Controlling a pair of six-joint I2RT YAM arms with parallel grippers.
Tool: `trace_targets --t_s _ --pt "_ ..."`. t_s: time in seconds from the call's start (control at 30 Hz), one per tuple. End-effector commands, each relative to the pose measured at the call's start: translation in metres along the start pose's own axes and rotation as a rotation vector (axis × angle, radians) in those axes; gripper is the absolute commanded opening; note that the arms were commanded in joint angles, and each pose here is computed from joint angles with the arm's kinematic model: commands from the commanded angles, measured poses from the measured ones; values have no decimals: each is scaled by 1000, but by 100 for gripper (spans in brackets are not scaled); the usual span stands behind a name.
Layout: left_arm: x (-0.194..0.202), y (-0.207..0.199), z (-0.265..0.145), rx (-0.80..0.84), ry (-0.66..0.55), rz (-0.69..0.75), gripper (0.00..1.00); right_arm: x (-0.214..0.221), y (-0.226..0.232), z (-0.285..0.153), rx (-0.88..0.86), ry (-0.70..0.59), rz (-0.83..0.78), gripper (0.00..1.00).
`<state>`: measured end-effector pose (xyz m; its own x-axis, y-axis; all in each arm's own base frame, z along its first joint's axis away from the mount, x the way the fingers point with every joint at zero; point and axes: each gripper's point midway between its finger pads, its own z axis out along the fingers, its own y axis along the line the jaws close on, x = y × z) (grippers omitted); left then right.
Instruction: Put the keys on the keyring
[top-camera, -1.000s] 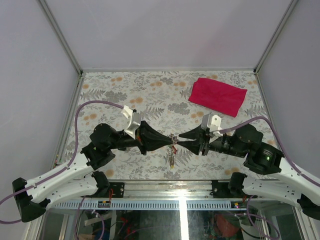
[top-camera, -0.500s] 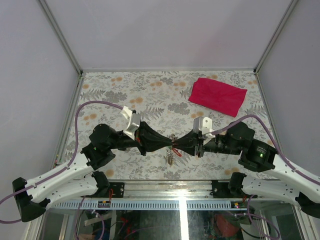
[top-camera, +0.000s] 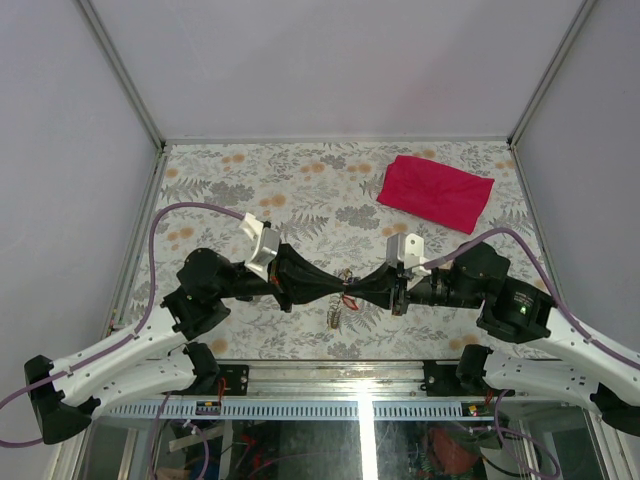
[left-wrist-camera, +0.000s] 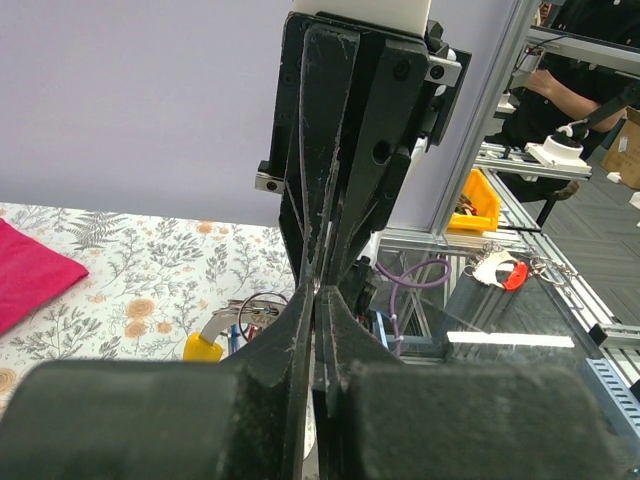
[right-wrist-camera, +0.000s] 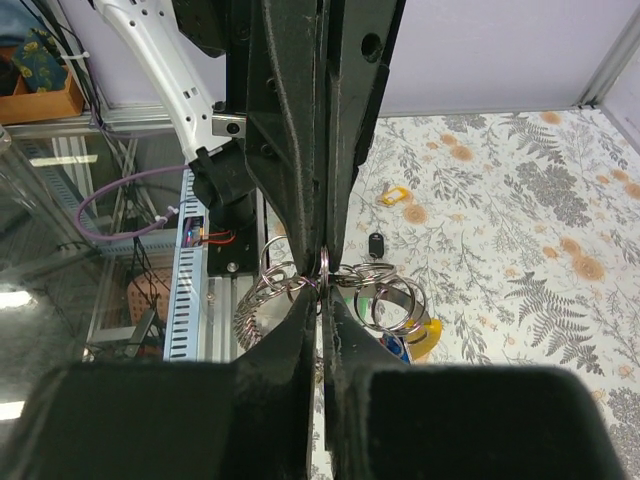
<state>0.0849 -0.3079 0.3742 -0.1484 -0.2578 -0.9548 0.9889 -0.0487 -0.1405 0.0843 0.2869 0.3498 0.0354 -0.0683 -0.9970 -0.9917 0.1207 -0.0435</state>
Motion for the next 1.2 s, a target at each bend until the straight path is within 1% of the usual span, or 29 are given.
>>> trace_targets --t_s 0.0,0.07,0.1,0.17,0.27,0.37,0.47,0.57,0.77,0.97,1.07,1.17 --pt "-30 -8 1 16 -91 59 3 -28 4 -6 -21 -42 -39 0" --pt "-28 -7 0 3 -87 58 6 -28 2 -9 -10 -15 -39 0" --pt "-28 -5 -1 -5 -84 59 11 -26 1 -10 -4 6 -38 0" --pt "-25 -2 -2 -26 -71 59 16 -22 -1 -13 11 60 -29 0" --pt "-24 3 -3 -56 -54 67 22 -7 -3 -16 13 182 -6 0" --pt "-23 8 -3 -87 -28 80 25 15 -1 -20 3 331 35 0" --pt "-19 14 -2 -111 21 93 25 28 -3 -24 16 437 73 0" --pt "-14 18 -3 -125 53 95 26 33 -8 -29 55 509 102 0" --pt "-6 20 -7 -137 64 82 26 26 -10 -35 82 571 144 0" --pt "9 21 -2 -115 97 53 29 27 -5 -37 73 703 229 0" --pt "8 19 0 -101 81 50 29 34 -1 -37 57 776 275 0" --pt "6 18 1 -95 65 51 30 40 1 -36 52 815 301 0"
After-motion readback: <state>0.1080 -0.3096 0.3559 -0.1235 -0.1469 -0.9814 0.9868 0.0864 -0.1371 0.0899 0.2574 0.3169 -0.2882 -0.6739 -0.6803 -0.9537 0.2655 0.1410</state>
